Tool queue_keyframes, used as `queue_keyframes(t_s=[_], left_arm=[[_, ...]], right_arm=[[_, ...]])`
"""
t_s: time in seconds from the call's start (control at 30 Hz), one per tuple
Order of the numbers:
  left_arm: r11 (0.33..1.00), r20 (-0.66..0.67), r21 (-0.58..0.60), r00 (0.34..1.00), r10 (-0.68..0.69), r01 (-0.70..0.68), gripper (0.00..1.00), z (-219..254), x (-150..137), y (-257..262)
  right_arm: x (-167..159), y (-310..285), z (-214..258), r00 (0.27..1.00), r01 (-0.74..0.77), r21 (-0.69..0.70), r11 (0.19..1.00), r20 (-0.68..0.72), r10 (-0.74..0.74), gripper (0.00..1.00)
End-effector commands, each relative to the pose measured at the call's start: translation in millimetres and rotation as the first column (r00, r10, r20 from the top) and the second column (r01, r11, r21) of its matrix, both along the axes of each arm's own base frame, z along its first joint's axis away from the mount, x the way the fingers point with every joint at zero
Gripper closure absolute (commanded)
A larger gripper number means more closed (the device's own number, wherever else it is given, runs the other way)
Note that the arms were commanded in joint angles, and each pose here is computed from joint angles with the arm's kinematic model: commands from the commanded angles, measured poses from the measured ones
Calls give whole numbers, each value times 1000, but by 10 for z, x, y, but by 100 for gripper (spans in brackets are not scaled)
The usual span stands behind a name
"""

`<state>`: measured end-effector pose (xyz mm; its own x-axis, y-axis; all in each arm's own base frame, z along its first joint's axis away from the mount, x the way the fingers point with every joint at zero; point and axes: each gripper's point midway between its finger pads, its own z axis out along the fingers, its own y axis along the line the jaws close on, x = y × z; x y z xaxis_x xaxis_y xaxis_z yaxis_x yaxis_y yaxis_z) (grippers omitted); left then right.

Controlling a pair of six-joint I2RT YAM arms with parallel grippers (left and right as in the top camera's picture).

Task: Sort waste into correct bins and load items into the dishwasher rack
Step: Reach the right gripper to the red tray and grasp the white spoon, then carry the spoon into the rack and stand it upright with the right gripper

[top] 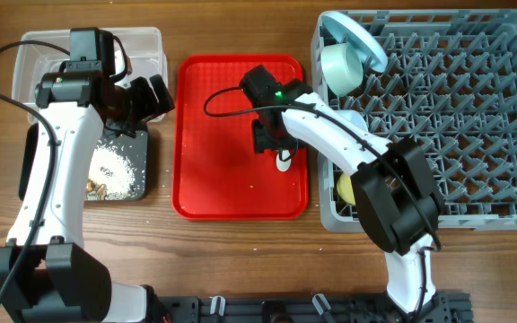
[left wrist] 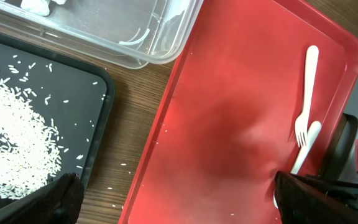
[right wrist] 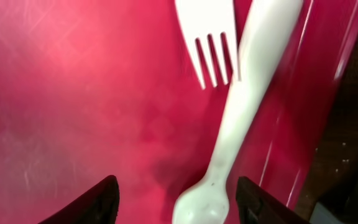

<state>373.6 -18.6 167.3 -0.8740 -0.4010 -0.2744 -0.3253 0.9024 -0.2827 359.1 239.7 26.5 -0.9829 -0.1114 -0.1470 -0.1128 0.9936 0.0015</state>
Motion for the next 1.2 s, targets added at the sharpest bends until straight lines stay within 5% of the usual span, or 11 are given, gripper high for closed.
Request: queue_keyframes(t_s=[0.0,0.3,0.5,0.57,0.7,0.9,1.17], left_arm=[[1000,24,5,1000,7,-7,0,77,33,22],[1000,24,5,1000,7,-7,0,77,33,22],[1000,24,5,1000,7,-7,0,77,33,22],[1000,24,5,1000,7,-7,0,77,33,22],[1000,24,5,1000,7,-7,0,77,33,22],[1000,24,5,1000,7,-7,0,77,33,22],[1000,24,5,1000,7,-7,0,77,33,22]], right_arm=[[-23,-127,-208,998,57,-48,997,-8,-58,43],[-34,-207,-367,997,70,-71,995,-32,-73,46],[-67,-221,-505,998,19,-88,996,-65,-25,71],[-88,-217,-507,997,-14,-87,996,-76,8,94],[-83,-156,-413,994,-80,-54,995,-76,76,96],[70,-36,280,992,-120,10,993,36,119,96],[141,-344,1959,907,-137,57,989,409,102,96]])
